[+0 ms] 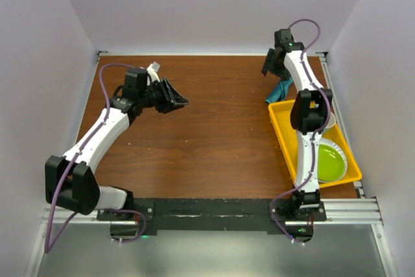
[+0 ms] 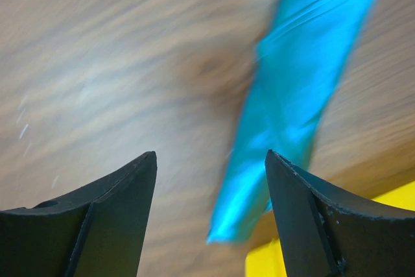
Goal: Fold the napkin, place the utensils inside, and roll it up
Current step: Roll the napkin with the utensil
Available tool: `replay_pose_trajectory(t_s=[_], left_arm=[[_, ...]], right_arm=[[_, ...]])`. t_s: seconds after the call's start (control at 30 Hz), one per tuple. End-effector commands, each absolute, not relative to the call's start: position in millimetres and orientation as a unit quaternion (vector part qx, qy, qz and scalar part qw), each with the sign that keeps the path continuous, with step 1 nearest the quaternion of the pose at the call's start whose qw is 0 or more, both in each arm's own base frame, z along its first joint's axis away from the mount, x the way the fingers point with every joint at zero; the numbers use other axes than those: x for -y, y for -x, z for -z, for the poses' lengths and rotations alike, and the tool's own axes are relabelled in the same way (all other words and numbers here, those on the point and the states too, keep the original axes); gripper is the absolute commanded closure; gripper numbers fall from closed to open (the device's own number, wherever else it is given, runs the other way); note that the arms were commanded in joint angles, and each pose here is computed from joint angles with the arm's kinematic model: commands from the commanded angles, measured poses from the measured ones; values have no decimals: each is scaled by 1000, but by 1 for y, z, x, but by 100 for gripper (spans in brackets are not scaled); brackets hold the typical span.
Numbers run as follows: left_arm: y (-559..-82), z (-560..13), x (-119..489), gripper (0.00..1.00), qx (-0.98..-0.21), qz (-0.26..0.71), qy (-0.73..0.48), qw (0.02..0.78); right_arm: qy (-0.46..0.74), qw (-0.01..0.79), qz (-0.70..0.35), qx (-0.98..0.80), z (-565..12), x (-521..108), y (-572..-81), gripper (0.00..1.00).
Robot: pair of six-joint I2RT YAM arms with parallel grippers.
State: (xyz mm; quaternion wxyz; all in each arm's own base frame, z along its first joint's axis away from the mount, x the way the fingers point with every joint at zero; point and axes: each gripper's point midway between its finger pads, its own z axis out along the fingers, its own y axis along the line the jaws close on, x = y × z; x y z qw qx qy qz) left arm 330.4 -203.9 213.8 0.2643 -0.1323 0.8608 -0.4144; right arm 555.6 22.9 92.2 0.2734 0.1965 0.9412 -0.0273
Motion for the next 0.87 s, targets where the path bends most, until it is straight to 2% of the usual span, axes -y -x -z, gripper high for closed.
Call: replay_pose_trajectory(t_s=[0.0, 0.13, 0.2, 0.23, 0.3, 0.37, 0.4, 0.47, 0.6, 0.73, 0.8, 0.83], left_arm=[[-315, -239, 212, 58, -844, 440, 87, 293], [-295, -263, 218, 52, -830, 457, 48, 317], [-287, -274, 219, 51, -822, 467, 31, 325], [-281, -284, 218, 50, -815, 472, 22, 337], [-275, -297, 217, 49, -806, 475, 8, 353], [-268, -310, 214, 46, -794, 480, -8, 372], [-264, -316, 216, 46, -787, 488, -19, 377], [-257, -325, 216, 44, -776, 496, -34, 388], [-249, -335, 220, 42, -762, 517, -43, 388], [-242, -346, 226, 40, -749, 532, -51, 393], [-243, -359, 225, 36, -740, 531, -55, 410], [-240, -368, 224, 26, -732, 531, -62, 422]], right_arm=[[-76, 341, -45, -936, -210, -99, -518, 28], [1, 337, -105, -936, -251, -159, -443, 27], [12, 344, -130, -930, -275, -162, -397, 27], [10, 329, -129, -936, -266, -157, -375, 27], [-1, 361, -144, -922, -295, -143, -336, 25], [4, 342, -126, -931, -279, -129, -305, 17], [0, 368, -113, -923, -290, -114, -288, 14], [7, 351, -93, -932, -273, -101, -266, 2], [-15, 365, -101, -925, -273, -92, -242, 2], [-30, 399, -193, -896, -284, -114, -231, 2], [-40, 426, -233, -873, -307, -122, -229, 1], [-44, 477, -263, -837, -343, -122, -227, 1]])
